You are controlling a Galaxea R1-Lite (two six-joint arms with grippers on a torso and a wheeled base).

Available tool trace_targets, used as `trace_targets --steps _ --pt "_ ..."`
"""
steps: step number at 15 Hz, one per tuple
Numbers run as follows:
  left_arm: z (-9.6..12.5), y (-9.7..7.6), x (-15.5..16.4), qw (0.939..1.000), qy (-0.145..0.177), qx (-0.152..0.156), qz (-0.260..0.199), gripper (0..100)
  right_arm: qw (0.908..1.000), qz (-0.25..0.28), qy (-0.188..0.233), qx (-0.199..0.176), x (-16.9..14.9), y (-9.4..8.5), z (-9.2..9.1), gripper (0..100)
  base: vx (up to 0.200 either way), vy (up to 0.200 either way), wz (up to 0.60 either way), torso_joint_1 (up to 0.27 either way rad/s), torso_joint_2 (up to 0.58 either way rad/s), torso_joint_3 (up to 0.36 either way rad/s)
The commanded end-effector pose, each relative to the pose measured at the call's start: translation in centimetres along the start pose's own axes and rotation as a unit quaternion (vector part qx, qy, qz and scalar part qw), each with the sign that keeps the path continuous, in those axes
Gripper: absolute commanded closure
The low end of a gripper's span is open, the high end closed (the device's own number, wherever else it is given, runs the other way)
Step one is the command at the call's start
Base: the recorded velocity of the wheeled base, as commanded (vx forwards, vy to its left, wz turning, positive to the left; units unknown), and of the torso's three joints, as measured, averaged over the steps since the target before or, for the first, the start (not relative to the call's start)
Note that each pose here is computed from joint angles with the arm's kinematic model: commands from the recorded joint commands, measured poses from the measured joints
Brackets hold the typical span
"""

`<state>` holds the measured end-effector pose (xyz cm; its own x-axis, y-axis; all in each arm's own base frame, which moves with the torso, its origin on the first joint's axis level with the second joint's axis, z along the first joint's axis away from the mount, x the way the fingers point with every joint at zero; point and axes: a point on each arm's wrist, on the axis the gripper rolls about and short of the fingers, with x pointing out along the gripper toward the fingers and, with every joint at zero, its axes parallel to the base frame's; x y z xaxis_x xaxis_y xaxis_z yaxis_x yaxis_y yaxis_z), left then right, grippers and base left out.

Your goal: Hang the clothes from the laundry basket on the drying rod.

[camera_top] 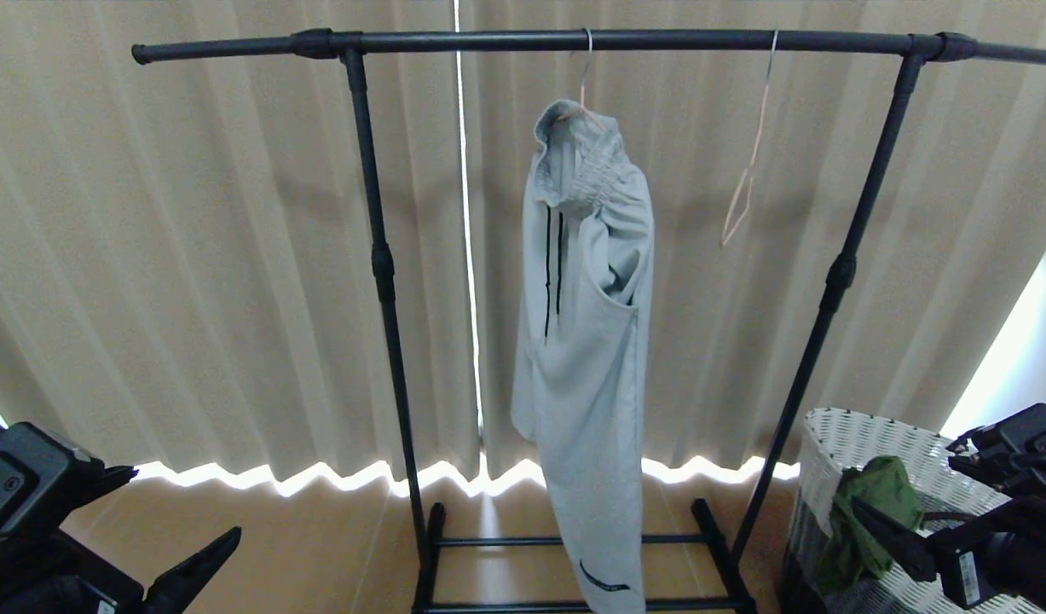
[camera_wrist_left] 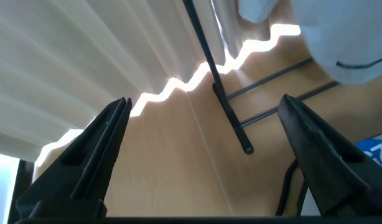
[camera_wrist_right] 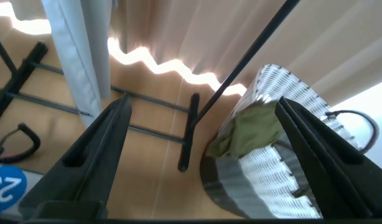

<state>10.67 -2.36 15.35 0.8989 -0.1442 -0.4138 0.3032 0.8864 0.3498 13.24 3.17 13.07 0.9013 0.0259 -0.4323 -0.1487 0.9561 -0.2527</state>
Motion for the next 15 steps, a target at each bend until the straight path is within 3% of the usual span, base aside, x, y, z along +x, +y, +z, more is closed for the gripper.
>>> trace_targets --steps 1,5,15 --pt "-0.06 0.00 -0.05 1.0000 0.000 0.002 0.001 0 0.9999 0.003 0.009 -0.003 0.31 0.13 -0.16 0 0.000 0.000 0.00 -0.188 0.45 0.261" --pt "-0.07 -0.01 -0.22 1.0000 -0.004 0.004 0.002 0 0.9999 0.003 0.012 -0.003 0.36 0.16 -0.26 0 0.000 0.000 0.00 -0.119 0.30 0.159" --pt "0.08 0.03 -0.11 0.9999 -0.009 0.003 0.003 0 0.9999 0.005 0.014 -0.005 0.25 0.22 -0.49 0 0.000 0.000 0.00 -0.002 0.01 0.005"
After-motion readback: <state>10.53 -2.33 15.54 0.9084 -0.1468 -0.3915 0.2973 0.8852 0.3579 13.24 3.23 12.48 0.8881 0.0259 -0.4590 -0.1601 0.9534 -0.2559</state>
